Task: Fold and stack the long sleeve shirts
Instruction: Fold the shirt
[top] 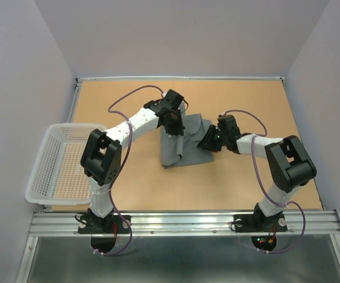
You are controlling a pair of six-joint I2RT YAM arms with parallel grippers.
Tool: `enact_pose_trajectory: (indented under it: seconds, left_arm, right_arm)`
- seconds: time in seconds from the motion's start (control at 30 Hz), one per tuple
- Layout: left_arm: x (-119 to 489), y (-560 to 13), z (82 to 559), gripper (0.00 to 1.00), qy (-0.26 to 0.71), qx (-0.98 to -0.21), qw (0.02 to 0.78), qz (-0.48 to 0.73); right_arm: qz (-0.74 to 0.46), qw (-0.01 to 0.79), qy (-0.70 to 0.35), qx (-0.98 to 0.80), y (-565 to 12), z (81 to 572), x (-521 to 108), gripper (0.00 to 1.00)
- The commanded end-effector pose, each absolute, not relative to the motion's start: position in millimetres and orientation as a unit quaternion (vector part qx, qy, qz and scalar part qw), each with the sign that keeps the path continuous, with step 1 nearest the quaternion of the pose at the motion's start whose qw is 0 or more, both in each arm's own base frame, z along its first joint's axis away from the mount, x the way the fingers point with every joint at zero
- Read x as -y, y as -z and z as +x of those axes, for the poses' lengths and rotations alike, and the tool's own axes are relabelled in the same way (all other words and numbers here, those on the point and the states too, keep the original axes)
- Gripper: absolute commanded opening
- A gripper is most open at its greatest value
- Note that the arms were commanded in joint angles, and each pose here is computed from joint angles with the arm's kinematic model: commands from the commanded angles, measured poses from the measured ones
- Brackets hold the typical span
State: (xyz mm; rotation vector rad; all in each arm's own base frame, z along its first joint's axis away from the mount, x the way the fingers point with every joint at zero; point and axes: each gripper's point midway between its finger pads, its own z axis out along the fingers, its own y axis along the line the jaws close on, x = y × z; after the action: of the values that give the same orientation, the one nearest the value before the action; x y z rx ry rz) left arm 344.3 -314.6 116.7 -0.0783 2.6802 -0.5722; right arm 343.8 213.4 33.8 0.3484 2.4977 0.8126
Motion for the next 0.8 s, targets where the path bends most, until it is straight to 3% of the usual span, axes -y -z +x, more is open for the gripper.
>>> enact_pose_trajectory:
  seconds: [0.0,0.77]
  left_arm:
    - [338.3,-135.1,349.6,0.00,0.237,-0.948,0.210,-0.023]
    - [379.7,-108.0,376.4,0.00,0.269,-0.941,0.189,-0.075]
  right_arm:
    - [0.134,0.226,-0.295,-0.919,-18.5,333.0,-213.1,0.36]
    - [0.126,0.217,-0.303,-0.920,-12.3,323.9,-214.0,0.34]
